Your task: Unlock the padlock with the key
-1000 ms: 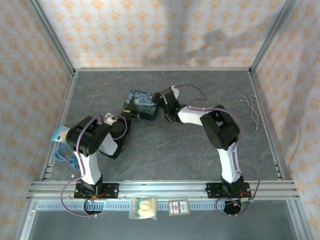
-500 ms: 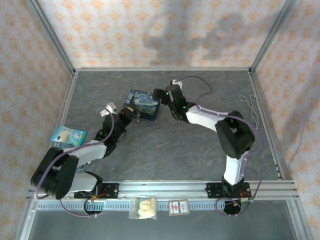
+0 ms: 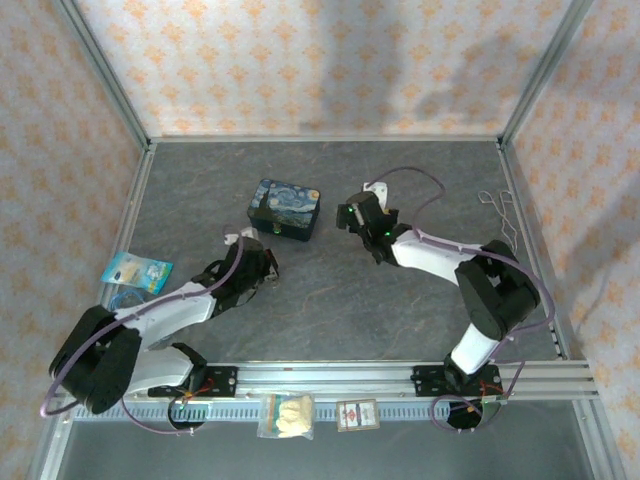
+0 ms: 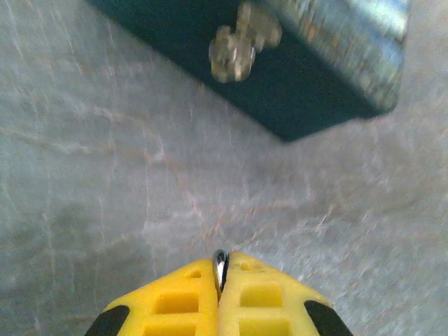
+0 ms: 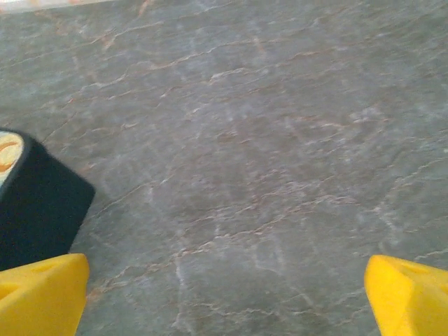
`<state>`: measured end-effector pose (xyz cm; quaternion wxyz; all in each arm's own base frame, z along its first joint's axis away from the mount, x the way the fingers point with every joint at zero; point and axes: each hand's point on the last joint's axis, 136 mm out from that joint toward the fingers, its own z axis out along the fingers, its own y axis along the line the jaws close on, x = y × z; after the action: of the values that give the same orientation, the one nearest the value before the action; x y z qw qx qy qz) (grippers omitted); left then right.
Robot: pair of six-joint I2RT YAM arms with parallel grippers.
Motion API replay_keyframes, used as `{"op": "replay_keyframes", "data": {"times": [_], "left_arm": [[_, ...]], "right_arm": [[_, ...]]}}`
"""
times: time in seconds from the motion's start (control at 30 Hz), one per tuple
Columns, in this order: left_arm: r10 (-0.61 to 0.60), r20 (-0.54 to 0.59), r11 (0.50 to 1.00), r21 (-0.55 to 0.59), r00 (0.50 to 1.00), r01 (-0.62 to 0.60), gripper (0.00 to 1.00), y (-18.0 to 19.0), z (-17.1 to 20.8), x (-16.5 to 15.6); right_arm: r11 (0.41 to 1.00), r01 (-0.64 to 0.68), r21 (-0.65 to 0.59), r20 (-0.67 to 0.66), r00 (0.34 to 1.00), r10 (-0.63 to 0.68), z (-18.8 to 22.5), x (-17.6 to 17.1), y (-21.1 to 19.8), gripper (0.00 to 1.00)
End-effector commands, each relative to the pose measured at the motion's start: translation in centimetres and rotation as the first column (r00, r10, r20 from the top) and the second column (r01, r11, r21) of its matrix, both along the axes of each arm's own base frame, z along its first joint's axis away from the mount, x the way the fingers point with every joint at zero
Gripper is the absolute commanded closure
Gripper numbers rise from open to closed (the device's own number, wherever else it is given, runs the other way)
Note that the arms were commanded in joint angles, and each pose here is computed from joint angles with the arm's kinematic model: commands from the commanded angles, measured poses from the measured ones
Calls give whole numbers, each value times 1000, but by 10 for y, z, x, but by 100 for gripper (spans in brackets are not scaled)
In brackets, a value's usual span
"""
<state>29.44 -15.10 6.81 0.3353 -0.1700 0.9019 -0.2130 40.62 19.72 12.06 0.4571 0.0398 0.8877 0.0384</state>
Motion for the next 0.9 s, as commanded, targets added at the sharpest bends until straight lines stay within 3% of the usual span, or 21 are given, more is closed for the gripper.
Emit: {"op": "replay_keyframes", "data": {"times": [0.0,0.2,0.3,0.43,0.53,0.77,0.87], "left_arm": [[-33,-15,999,24,999,34,100,-10,-5,3],[-56,-36,998,19,998,57,100,-24,-22,14],[-53,-19,998,15,998,54,85,-26,-19,20],[-13,38,999,47,999,12,50,-17,0,27],[47,117,994,91,992,-58,34,-1,25,33],[155,374,931,253,914,-261,16,59,100,51],[225,448,911,219,866,-350,11,91,123,60]], "right_arm": [[995,82,-58,73,994,-78,21,2,-24,0],[988,139,-71,88,987,-132,18,4,-49,0],[982,177,-66,108,980,-170,21,5,-69,0],[973,223,-53,132,968,-214,24,6,-101,0],[959,274,-74,146,954,-262,23,7,-130,0],[917,389,-84,173,912,-371,14,3,-197,0],[910,403,-97,205,903,-378,8,-3,-214,0]]}}
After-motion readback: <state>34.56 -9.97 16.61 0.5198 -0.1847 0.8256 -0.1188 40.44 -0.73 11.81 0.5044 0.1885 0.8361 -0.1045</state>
